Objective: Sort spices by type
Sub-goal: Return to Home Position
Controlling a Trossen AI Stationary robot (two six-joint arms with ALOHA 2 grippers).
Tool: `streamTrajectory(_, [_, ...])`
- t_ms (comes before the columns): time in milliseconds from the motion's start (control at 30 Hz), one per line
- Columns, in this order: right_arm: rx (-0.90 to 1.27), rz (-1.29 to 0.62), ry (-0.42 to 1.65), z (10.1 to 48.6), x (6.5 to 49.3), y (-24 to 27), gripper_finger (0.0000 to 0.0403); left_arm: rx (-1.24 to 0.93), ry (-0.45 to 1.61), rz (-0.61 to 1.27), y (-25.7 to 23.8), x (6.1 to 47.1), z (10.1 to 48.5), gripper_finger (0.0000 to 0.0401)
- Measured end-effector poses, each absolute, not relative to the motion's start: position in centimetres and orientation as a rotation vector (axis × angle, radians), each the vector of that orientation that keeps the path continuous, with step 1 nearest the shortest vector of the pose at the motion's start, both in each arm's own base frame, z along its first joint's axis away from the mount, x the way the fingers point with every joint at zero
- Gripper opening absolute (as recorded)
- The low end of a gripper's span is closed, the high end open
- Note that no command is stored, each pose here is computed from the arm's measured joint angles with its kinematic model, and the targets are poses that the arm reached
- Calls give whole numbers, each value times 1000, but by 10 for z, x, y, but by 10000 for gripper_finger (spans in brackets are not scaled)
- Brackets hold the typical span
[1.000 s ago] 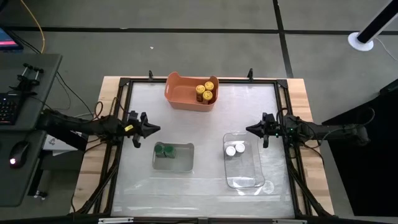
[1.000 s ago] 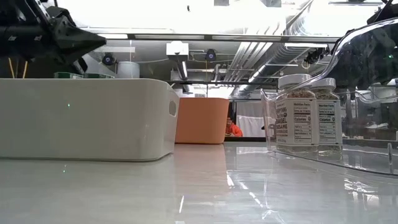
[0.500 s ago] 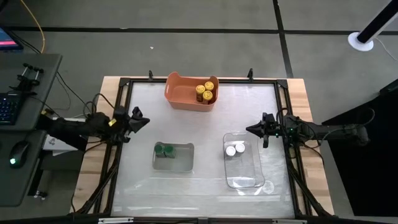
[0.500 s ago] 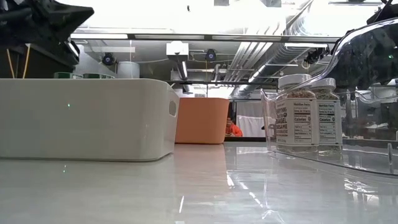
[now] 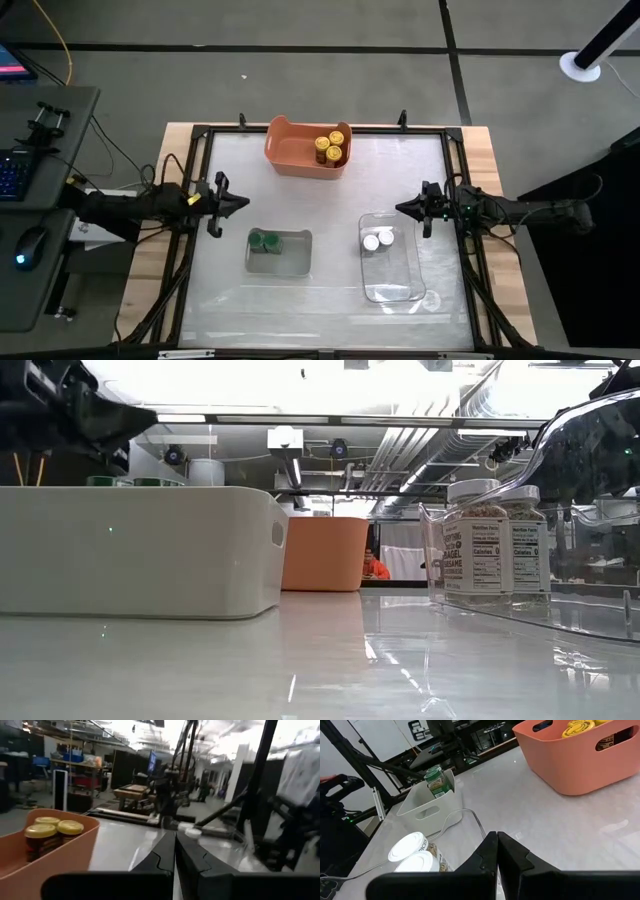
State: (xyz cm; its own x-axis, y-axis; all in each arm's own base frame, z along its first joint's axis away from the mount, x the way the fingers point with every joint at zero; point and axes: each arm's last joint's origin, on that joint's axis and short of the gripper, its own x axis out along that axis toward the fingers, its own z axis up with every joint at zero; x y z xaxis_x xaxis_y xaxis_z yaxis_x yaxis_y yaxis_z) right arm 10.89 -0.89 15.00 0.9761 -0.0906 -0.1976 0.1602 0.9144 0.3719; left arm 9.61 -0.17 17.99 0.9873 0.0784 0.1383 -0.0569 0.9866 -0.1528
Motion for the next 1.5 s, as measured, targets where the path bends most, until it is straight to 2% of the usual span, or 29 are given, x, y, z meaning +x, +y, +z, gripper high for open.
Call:
streamTrajectory(300, [397,-130,178,150,109,-9,1,-108,-86,96,1,97,174,0])
streamTrajectory(1400, [393,-99,132,155,107,-6,1,-107,-86,129,3,97,174,0])
streamTrajectory(1500, [258,-71,50,162,102,-5,1,-107,-86,130,3,97,174,0])
